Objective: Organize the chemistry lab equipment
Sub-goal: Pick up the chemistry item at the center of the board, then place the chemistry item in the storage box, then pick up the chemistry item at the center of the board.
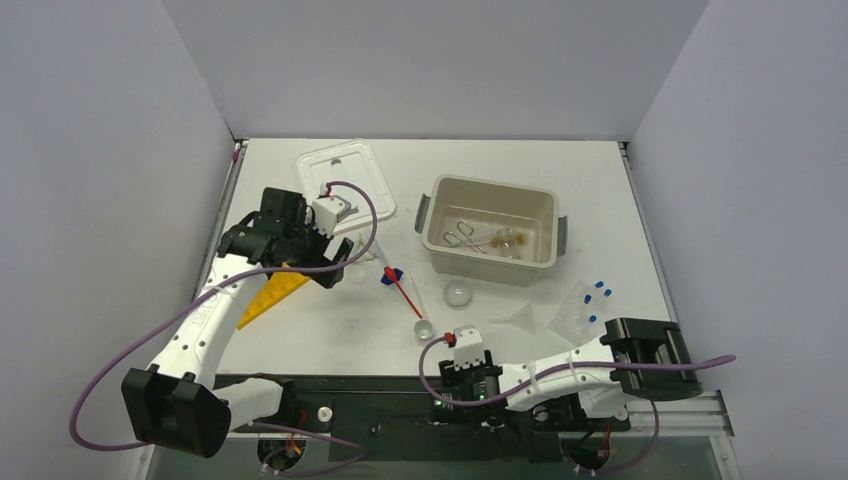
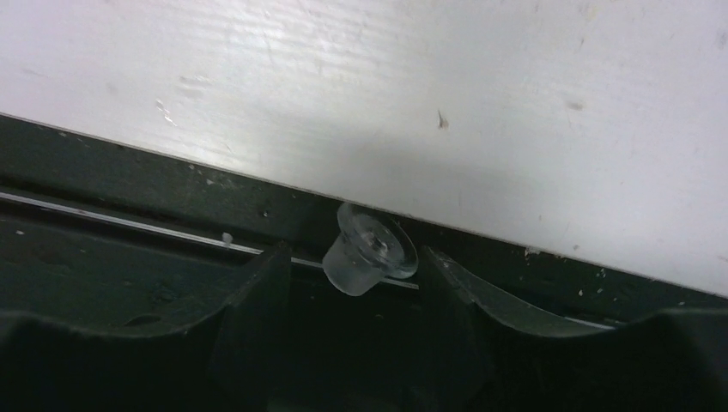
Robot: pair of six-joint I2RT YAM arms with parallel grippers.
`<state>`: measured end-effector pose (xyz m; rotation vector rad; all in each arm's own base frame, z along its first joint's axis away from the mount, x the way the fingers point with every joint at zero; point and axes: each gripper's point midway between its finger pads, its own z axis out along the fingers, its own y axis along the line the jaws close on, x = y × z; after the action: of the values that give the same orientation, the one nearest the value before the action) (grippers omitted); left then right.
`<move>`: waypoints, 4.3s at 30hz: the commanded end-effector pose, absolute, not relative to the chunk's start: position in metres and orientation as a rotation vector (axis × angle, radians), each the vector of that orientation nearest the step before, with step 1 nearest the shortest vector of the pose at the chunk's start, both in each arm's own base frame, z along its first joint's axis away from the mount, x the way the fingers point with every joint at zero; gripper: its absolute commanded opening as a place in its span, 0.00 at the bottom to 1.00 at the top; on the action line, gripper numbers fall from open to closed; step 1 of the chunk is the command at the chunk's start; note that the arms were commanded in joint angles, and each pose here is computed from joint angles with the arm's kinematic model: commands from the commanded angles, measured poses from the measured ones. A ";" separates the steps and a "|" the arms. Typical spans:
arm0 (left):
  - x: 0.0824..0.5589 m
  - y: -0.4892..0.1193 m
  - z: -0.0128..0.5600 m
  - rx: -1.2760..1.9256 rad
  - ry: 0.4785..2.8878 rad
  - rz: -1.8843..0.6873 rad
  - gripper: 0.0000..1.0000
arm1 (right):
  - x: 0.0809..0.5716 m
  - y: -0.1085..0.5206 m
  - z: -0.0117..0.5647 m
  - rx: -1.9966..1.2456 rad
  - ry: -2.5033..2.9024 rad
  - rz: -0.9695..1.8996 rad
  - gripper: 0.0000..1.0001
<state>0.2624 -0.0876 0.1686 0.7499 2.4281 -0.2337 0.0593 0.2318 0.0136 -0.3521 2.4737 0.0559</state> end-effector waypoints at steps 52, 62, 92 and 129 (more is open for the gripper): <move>0.258 -0.088 0.163 0.744 2.450 -0.255 0.97 | 0.388 0.128 0.183 0.207 2.303 -0.103 0.00; 0.250 -0.083 0.161 0.774 2.453 -0.232 0.97 | 0.408 0.122 0.110 0.235 2.413 -0.231 0.03; 0.249 -0.072 0.194 0.748 2.454 -0.154 0.97 | 0.321 0.100 0.195 0.354 2.219 0.022 0.65; 0.257 -0.083 0.174 0.772 2.448 -0.203 0.97 | 0.197 0.114 0.073 0.447 2.376 0.290 0.00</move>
<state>0.2507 -0.0785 0.1722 0.7644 2.4890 -0.1915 0.1940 0.1199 0.0574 0.5010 2.3962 0.3414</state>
